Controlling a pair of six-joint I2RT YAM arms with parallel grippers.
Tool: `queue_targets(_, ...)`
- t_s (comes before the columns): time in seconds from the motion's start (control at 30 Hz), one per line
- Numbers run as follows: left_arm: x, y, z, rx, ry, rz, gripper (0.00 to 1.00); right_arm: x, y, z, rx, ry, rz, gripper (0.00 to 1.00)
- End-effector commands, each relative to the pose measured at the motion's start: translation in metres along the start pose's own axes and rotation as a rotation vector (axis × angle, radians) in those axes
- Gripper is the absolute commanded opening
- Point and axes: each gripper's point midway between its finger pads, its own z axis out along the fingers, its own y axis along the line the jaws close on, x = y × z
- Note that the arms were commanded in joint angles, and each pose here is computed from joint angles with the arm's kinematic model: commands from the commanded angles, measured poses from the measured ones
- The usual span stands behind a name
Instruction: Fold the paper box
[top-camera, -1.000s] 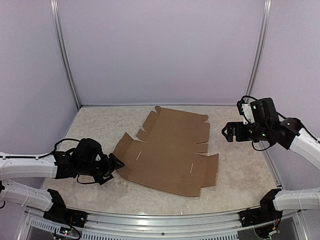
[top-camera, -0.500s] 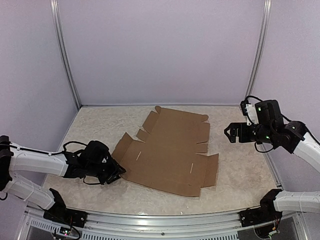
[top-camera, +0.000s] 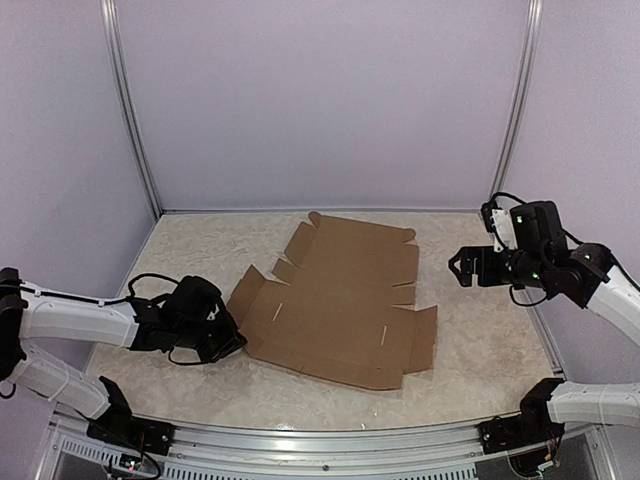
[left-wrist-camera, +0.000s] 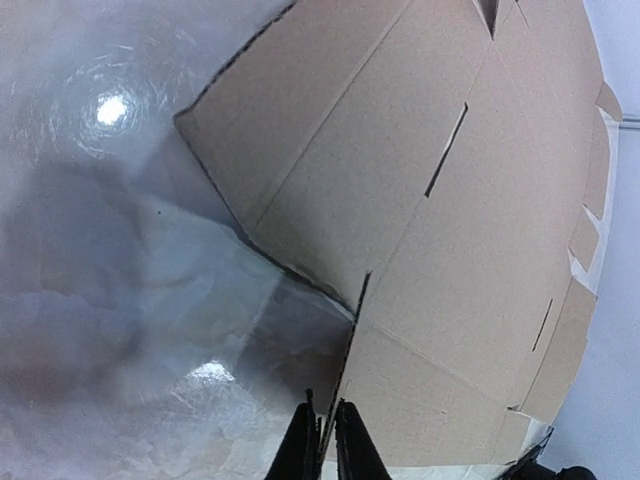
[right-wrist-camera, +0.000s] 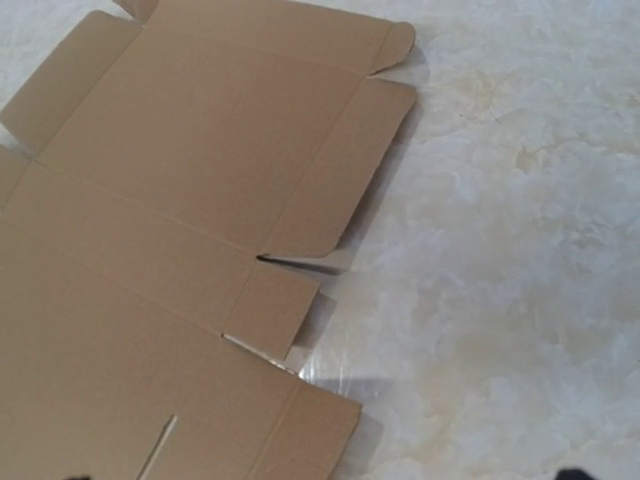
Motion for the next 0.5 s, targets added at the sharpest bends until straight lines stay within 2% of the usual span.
queue_targets(0.0,-0.006,-0.006,-0.003,-0.003,-0.025,0.049,0.04,0.002,0.002,-0.003,-0.009,-0.007,-0.011,1.0)
queue_targets(0.07,-0.006,-0.008,-0.003,-0.003,-0.021,0.066,0.0,0.003,0.003,-0.003,-0.011,-0.003,-0.01,1.0)
queue_targets(0.17,-0.008,-0.013,-0.005,0.001,-0.021,0.112,0.0,0.002,0.008,-0.005,-0.04,-0.007,-0.014,1.0)
queue_targets(0.47,-0.016,-0.06,-0.029,0.013,0.026,0.47,0.0,-0.008,0.043,-0.017,-0.243,-0.074,-0.068,1.0)
